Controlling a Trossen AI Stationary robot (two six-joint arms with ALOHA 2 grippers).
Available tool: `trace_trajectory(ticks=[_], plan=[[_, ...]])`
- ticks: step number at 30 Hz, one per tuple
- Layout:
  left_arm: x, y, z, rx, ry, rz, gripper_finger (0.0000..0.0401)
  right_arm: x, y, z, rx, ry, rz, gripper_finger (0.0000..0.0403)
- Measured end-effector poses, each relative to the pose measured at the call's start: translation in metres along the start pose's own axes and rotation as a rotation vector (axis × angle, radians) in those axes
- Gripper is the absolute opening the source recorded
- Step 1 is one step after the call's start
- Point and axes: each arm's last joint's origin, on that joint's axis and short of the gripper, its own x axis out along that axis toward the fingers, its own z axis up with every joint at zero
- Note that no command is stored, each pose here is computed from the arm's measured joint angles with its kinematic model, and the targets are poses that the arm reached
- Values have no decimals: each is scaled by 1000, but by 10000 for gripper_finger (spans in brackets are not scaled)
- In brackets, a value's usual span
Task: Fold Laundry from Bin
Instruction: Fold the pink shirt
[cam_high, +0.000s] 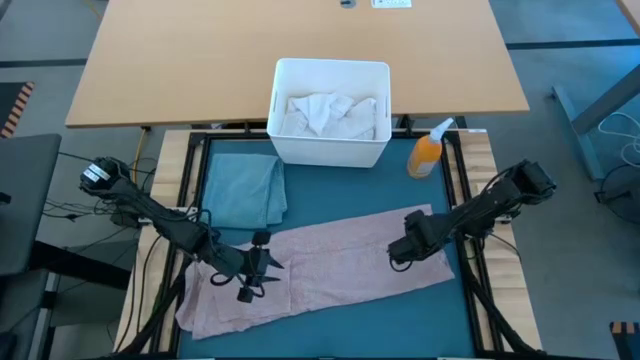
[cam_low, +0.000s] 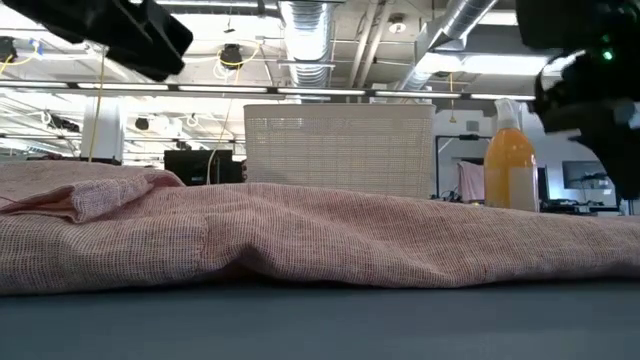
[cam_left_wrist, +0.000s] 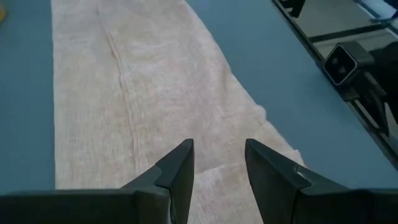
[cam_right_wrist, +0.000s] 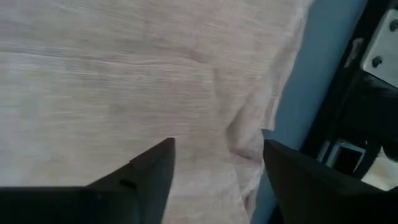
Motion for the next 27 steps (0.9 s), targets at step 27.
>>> trace_trajectory(ticks=[27], plan=[[2,6,-2,-78,19,-32,134,75,-27,-6,88,-86,147,231]])
